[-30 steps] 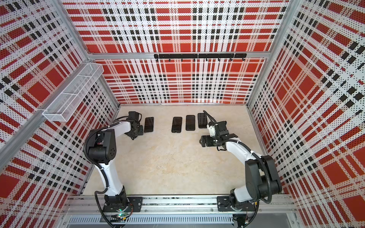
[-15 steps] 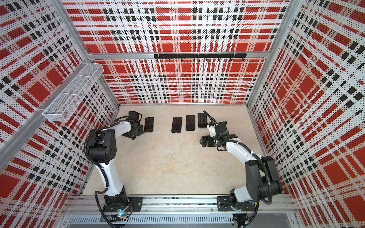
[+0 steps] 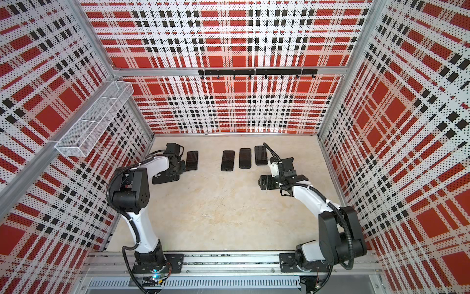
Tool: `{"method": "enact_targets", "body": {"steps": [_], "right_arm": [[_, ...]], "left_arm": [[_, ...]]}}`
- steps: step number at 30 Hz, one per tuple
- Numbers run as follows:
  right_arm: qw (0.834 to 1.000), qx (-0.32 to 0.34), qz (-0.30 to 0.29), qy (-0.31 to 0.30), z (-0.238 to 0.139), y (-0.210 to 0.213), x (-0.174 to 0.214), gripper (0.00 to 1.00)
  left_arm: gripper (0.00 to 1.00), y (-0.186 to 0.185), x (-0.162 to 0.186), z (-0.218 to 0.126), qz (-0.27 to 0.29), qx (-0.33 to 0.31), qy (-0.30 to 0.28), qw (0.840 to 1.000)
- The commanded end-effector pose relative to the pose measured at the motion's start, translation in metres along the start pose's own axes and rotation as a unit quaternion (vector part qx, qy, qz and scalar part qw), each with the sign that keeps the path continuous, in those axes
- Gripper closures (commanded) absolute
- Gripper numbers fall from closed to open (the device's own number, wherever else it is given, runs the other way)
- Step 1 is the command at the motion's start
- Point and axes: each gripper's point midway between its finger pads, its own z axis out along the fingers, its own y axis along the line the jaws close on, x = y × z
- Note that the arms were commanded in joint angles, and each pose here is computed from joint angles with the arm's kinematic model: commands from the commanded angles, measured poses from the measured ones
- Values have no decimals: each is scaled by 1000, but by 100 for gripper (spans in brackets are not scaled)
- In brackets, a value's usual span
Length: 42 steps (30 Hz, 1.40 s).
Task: Put the phone into the phone case
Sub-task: 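Grasp the rim of the empty black case with the left gripper, then lift the empty black case and carry it toward the table center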
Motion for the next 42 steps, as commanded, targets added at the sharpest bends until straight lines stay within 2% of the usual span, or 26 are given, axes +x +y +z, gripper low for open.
{"method": "enact_targets", "body": {"steps": [1,8,10,11,12,14,16,18,23,26,34,42], "right_arm": [[1000,-1,-6,-25,-6,2,-13,9],[1000,4,-10,-26,-4,-1,-13,9],[1000,2,-12,-24,-3,-1,-12,9],[1000,1,-13,-24,-3,0,-13,9],[1000,-1,-14,-23,-3,0,-12,9],[1000,-3,-17,-24,-3,1,-13,9],[1000,-3,-19,-21,-4,1,-12,9],[1000,1,-19,-21,-5,0,-10,9],[1000,11,-16,-17,-7,-4,-2,9],[1000,11,-15,-14,-6,-4,0,9],[1000,13,-15,-13,-7,-5,-1,9],[1000,10,-13,-9,-3,-5,1,9]], "left_arm": [[88,-14,3,-31,3,14,-8,1000],[91,-58,33,-74,12,69,-4,998],[90,-73,48,-83,33,72,-1,997],[89,-71,52,-84,38,55,-3,998],[87,-65,51,-84,39,37,-7,999],[76,-50,49,-78,34,12,-8,999],[66,-46,48,-69,39,12,1,999],[61,-24,40,-57,22,-8,5,1000],[53,-8,29,-34,45,-17,21,999],[52,-7,29,-21,63,-22,35,997],[55,1,23,0,67,-22,52,996],[65,0,23,16,73,-19,61,995]]}}
